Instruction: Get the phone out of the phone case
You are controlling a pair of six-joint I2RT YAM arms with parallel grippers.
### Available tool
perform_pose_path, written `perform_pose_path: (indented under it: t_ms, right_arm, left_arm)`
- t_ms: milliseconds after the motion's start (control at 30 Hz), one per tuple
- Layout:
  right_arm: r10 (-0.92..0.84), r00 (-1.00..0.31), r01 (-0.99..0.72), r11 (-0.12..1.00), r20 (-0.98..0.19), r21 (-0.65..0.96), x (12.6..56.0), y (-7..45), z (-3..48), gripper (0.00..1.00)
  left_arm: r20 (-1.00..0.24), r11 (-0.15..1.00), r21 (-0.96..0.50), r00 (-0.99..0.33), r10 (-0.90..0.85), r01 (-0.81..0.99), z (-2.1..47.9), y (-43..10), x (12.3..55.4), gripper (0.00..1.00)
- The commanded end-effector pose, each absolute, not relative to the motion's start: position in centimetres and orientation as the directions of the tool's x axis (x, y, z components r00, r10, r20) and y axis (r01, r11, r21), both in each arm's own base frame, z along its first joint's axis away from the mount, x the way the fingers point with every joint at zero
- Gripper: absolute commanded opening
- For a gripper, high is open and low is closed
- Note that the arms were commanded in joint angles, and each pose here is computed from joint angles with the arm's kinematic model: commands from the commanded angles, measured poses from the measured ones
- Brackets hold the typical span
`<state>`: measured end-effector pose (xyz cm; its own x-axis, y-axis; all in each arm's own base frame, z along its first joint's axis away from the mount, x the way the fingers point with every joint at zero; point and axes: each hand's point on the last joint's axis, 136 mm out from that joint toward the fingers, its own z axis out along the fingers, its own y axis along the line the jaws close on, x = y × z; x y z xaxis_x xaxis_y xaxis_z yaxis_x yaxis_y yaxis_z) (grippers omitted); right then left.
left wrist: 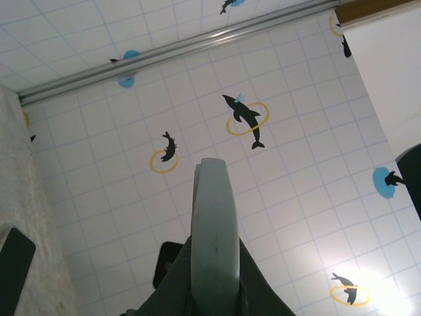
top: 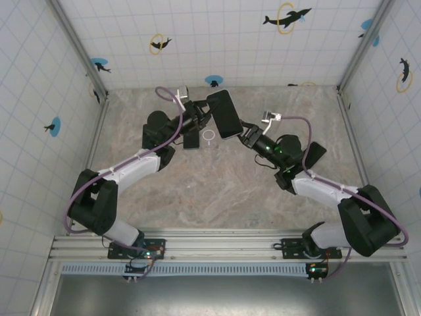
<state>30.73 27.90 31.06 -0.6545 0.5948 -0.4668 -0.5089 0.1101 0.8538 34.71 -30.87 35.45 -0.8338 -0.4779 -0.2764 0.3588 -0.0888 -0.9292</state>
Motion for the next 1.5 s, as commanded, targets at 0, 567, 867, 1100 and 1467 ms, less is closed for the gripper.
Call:
perform_pose_path:
  t_ms: [0,567,867,1100,1467]
  right_arm:
    - [0.621,-0.630,-0.582,0.019,-0.466,0.813,30.0,28.5,35.2,0.34]
    - [0.678,-0.680,-0.404,-0.027,-0.281,0.914,30.7,27.1,31.4,0.09]
    - [0.773,-0.600,-0.355,-0.023,-0.208,0.935,32.1,25.2,30.2,0.07]
    - [0.862,-0.471,-0.375,-0.001,-0.189,0.927,33.5,23.3,30.2,0.07]
    - [0.904,-0.386,-0.400,0.016,-0.184,0.917,34.4,23.0,29.8,0.06]
  left_arm:
    - [-0.284,-0.107,-0.918,-0.820,-0.497,0.383,36.4,-30.8,34.7,0.00]
    - [-0.182,0.028,-0.980,-0.816,-0.549,0.199,31.1,-30.1,36.4,0.49]
    - [-0.134,0.066,-0.991,-0.806,-0.577,0.117,29.1,-29.6,34.7,0.65]
    - [-0.053,0.015,-0.998,-0.821,-0.568,0.054,28.5,-31.4,32.0,0.65]
    - [0.033,-0.063,-0.998,-0.840,-0.541,0.002,29.6,-33.3,30.6,0.58]
